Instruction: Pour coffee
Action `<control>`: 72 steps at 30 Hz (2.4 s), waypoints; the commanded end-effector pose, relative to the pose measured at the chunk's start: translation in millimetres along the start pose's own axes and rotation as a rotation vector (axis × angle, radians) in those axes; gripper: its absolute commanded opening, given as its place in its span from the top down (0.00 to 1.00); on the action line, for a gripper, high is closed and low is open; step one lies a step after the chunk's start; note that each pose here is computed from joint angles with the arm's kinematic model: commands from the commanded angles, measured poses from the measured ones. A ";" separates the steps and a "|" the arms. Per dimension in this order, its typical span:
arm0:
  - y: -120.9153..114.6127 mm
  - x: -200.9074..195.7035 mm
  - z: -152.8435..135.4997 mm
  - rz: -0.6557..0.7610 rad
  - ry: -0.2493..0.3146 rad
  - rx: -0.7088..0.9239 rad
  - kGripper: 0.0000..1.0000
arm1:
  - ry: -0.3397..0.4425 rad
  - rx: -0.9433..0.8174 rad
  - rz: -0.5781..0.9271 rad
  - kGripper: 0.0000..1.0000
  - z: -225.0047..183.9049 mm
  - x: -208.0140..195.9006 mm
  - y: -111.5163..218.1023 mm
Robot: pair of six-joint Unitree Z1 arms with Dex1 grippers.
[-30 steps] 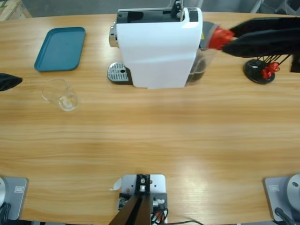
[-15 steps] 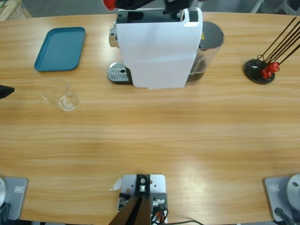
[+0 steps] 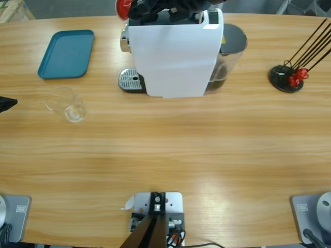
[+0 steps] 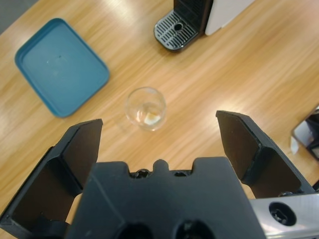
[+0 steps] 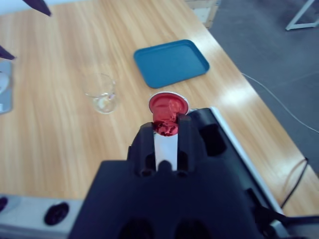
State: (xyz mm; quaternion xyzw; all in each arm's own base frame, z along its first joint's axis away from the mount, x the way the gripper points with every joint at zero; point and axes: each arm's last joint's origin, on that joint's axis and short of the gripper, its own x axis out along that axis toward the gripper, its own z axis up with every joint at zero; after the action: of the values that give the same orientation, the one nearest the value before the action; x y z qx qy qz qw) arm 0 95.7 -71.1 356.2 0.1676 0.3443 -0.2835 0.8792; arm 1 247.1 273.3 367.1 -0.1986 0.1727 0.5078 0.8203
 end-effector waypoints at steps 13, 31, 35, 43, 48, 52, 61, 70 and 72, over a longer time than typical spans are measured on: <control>-4.1 8.7 -10.7 -0.035 0.043 0.018 0.00 | 0.080 -0.042 -0.064 1.00 -6.2 19.6 -4.0; -4.1 4.3 -14.2 -0.037 0.029 0.017 0.00 | 0.106 -0.019 -0.038 1.00 -3.8 17.4 3.3; -4.2 4.9 -15.1 -0.037 0.033 0.017 0.00 | 0.077 0.010 0.038 1.00 -1.6 17.1 7.0; -5.4 2.6 -14.7 -0.047 0.020 0.025 0.00 | 0.057 0.176 0.071 1.00 9.6 -20.7 29.6; -5.1 -2.8 -17.3 -0.047 0.004 0.023 0.00 | 0.050 0.197 0.081 1.00 17.8 -45.4 55.3; -4.9 -5.8 -17.2 -0.048 -0.001 0.021 0.00 | 0.035 0.245 0.132 1.00 20.0 -50.6 59.2; -4.8 -8.4 -19.2 -0.049 0.015 0.020 0.00 | -0.024 0.282 0.379 1.00 -4.4 -16.8 -0.2; -5.2 -4.2 -20.2 -0.051 0.034 0.022 0.00 | 0.064 0.251 0.161 1.00 -16.9 4.8 -18.5; -5.3 -3.6 -20.6 -0.051 0.037 0.022 0.00 | 0.072 0.233 0.088 1.00 -16.7 3.8 -22.0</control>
State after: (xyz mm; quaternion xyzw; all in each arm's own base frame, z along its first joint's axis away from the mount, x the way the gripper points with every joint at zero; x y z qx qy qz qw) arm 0 85.0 -65.8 352.2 0.1697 0.3475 -0.2966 0.8732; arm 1 248.2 258.0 374.0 -0.0663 0.2570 0.5857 0.7658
